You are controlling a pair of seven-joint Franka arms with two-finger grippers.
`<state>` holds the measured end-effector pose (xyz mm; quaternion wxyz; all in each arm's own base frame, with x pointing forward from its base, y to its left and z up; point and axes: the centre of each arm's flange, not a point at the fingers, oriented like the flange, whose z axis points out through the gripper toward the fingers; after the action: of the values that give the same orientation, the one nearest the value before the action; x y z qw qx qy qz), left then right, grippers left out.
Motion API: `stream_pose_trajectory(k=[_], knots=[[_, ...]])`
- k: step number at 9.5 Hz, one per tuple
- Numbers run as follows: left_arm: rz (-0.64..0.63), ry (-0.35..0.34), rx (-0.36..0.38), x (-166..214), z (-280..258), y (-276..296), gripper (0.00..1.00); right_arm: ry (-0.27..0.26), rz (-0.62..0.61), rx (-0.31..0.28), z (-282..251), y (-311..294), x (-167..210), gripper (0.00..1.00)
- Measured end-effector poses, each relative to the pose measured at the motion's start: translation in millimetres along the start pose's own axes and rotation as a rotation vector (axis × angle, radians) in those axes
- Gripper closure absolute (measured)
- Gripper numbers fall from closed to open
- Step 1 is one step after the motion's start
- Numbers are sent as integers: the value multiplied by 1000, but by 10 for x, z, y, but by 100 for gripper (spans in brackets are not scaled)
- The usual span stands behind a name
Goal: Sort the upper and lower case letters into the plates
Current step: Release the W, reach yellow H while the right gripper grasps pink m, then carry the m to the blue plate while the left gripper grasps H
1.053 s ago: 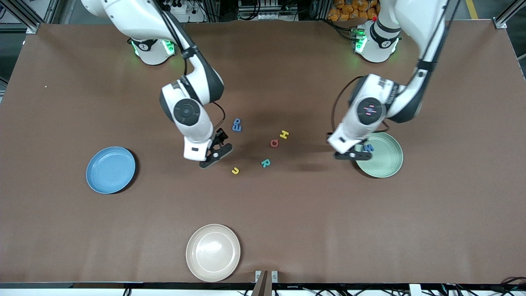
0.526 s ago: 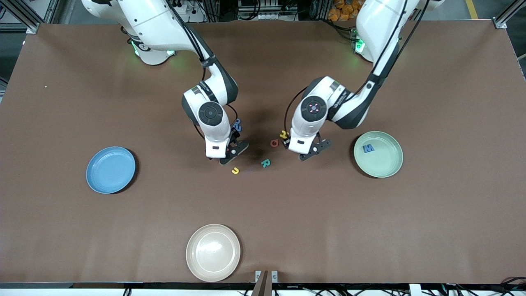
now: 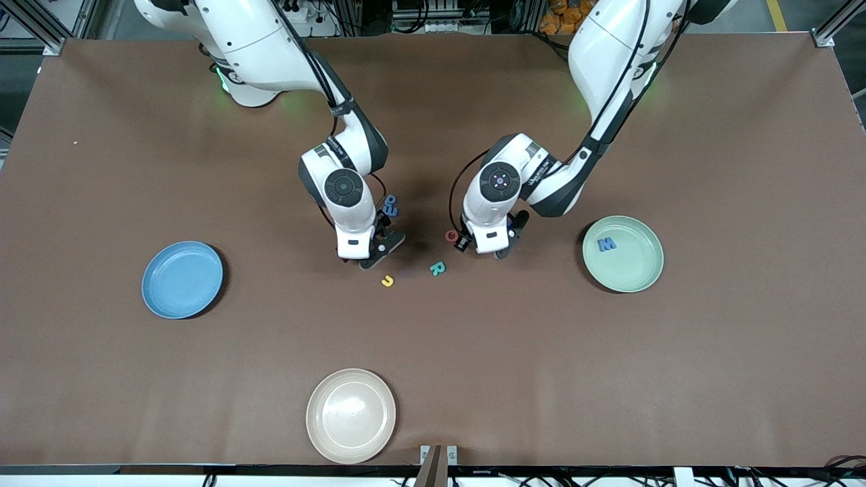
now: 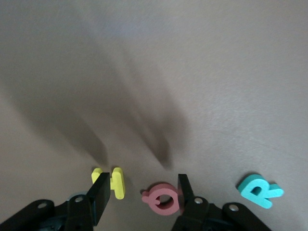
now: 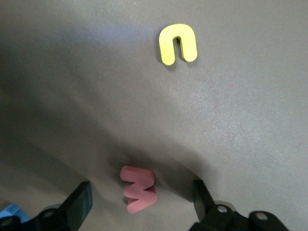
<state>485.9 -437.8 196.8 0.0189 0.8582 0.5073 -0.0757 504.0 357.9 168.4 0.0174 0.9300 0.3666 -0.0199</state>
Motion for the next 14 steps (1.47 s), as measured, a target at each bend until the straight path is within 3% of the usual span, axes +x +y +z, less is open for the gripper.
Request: stream_pose_trajectory(k=[1,3,5,7,8,12,14], knots=[[-39,-5,6,-57,13,-26,39,1,-1,0,-3,-1,1,13],[-94,-11,23,-150,67,-98,37,8,1,-1,-49,14,10,44],[-95,-7,53,-175,179,-209,36,12,4,-3,-70,32,14,67],[-95,-3,70,-162,243,-278,29,28,11,-6,-106,78,39,67],[-97,-3,72,-149,244,-286,28,53,26,-11,-200,180,90,71],[-92,9,79,-97,277,-314,28,168,171,-30,-863,1193,79,73],[-90,10,78,-99,277,-314,31,146,232,-26,-1139,1791,-184,73]])
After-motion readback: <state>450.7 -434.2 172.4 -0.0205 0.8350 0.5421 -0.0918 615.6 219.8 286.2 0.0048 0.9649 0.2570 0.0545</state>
